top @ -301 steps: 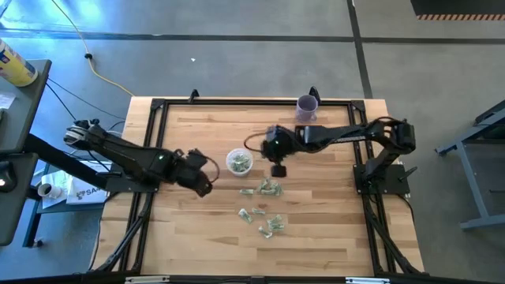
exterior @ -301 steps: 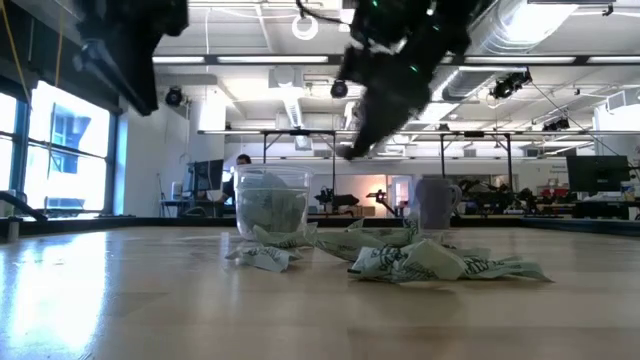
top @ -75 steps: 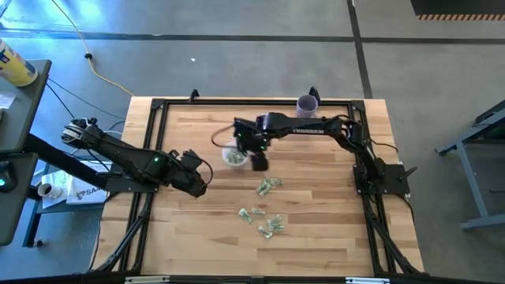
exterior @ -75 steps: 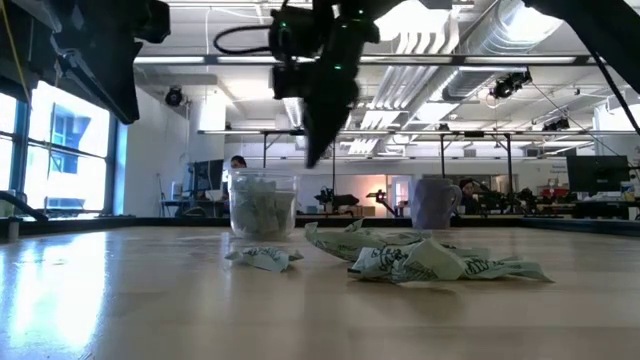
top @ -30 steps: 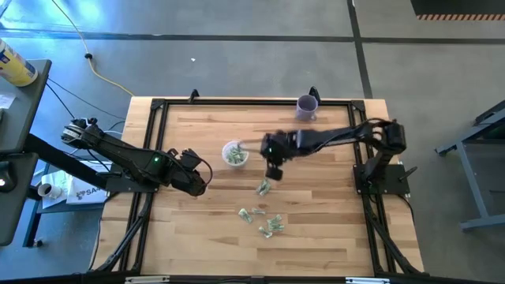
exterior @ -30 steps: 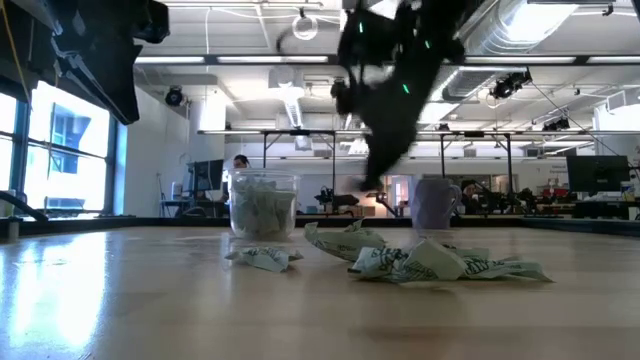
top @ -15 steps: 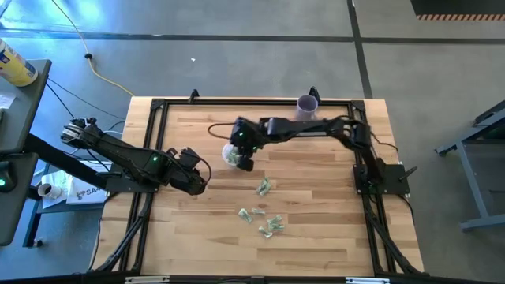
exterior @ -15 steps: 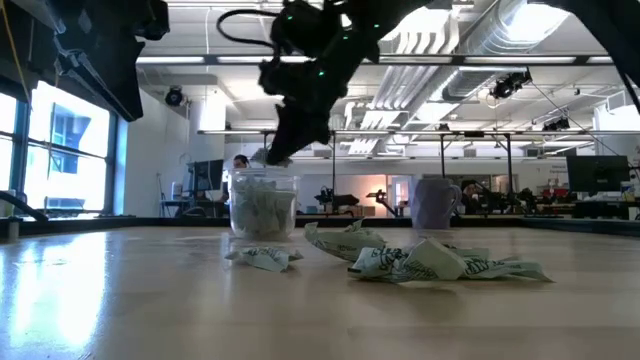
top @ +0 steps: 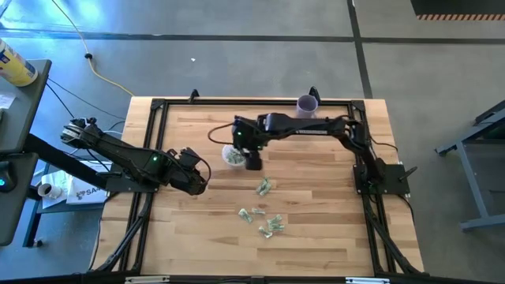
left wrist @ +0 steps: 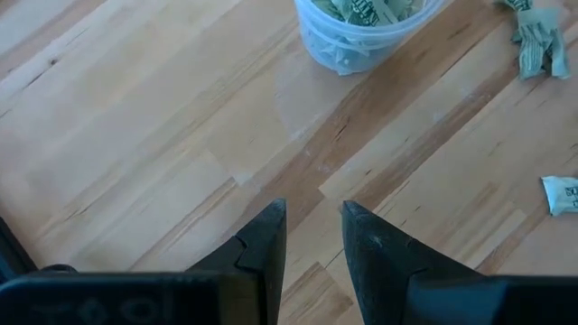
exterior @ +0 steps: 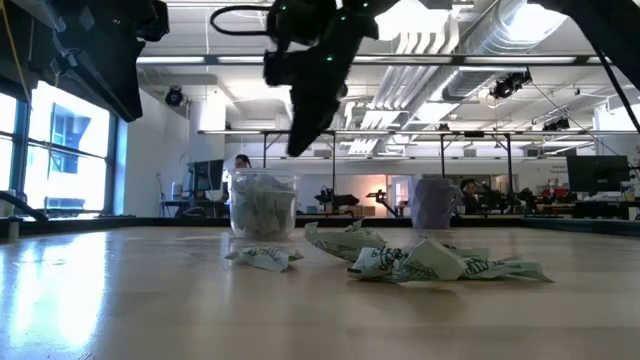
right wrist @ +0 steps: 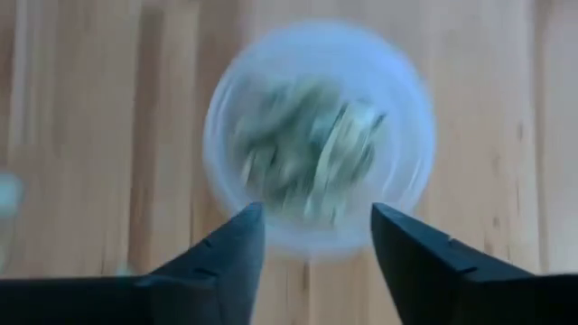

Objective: Pick and place Stevia / Truvia into bins
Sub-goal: Put the white stevia packet into the transparent container

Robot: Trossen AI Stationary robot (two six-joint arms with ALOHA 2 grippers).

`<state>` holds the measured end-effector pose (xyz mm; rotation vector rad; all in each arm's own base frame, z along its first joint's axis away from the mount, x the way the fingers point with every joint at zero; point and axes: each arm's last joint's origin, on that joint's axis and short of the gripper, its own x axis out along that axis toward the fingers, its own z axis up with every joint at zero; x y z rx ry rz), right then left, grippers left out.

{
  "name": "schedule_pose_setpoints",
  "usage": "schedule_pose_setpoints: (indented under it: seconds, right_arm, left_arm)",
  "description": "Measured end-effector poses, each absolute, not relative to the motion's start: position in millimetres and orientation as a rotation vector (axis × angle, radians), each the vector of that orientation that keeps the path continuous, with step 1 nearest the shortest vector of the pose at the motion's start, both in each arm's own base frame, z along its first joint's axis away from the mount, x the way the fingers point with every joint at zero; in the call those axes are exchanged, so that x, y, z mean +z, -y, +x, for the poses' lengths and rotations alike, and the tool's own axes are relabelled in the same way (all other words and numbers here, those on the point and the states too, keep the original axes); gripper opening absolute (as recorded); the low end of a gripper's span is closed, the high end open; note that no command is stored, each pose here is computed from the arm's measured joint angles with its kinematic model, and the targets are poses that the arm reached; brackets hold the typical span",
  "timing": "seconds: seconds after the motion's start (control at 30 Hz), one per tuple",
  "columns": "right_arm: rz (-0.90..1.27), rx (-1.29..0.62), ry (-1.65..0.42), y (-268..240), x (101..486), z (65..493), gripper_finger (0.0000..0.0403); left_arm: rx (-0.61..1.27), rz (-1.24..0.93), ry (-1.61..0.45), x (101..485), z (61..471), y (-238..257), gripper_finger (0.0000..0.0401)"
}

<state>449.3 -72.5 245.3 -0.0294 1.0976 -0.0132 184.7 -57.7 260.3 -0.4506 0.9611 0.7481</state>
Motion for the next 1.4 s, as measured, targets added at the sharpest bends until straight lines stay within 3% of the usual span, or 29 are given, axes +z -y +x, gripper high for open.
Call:
schedule_pose_setpoints:
  seconds: [0.13,0.27,0.5,0.73,1.03,1.4]
  right_arm:
    - [-0.119,0.083,-1.196,63,245,423,0.0232]
    - [-0.102,0.135,-1.288,55,209,400,0.0239]
    - [-0.167,0.269,-1.296,17,173,388,0.0210]
    - [-0.349,0.326,-1.175,-14,174,398,0.0179]
    - [-0.342,0.349,-1.161,-12,170,401,0.0145]
    - [-0.348,0.365,-1.179,-11,159,404,0.0153]
  left_arm:
    - [0.747,-0.449,-0.962,260,185,58,0.0143]
    - [0.745,-0.444,-0.961,260,185,58,0.0143]
    - [0.750,-0.436,-0.953,261,185,57,0.0143]
    - [0.749,-0.434,-0.954,261,185,57,0.0143]
    - [0.750,-0.434,-0.955,260,185,57,0.0143]
    - [0.741,-0.415,-0.971,260,184,57,0.0143]
